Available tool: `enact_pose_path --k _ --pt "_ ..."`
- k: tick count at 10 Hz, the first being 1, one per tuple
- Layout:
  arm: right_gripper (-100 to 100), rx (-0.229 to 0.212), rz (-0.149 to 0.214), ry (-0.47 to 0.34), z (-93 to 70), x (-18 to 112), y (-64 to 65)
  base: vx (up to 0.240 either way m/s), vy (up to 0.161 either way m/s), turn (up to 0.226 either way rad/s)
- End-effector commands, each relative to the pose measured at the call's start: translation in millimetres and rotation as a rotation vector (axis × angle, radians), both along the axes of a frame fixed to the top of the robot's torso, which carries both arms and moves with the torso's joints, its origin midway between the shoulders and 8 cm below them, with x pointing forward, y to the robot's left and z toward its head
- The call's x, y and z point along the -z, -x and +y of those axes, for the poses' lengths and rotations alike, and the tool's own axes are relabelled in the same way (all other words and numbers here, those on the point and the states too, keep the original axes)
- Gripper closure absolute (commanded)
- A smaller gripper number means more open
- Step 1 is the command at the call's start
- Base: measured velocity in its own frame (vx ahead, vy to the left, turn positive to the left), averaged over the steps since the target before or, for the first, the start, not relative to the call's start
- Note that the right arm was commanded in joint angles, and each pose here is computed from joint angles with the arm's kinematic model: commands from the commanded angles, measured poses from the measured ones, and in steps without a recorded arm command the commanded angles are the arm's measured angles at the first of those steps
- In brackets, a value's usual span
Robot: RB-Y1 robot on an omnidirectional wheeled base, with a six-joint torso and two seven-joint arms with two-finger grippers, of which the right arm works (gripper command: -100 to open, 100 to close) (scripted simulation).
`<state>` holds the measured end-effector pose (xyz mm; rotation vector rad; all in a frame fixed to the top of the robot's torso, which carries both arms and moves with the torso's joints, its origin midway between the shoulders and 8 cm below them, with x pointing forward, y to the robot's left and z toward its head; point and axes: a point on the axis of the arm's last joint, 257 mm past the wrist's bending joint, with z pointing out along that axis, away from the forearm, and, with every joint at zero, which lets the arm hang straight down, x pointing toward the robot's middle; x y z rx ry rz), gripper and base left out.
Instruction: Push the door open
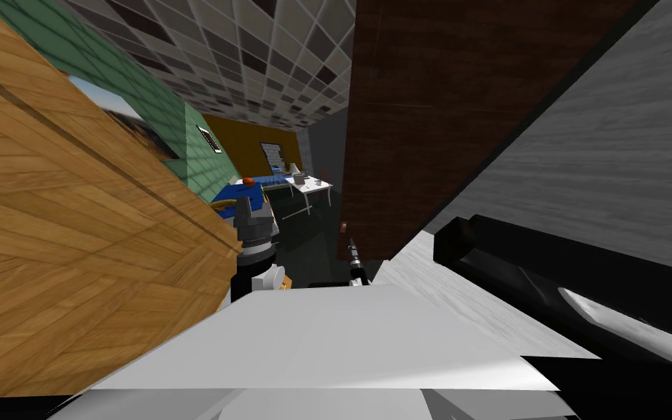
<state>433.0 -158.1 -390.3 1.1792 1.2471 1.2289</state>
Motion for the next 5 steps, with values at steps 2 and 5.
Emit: enact_pose_path --k 2,5 --pt "-100 0.003 0.001 0.035 -18.6 2.5 -1.8 0.178 -0.027 0.025" --pt "-100 0.009 0.001 0.045 -26.3 3.1 -4.1 0.225 0.028 0.022"
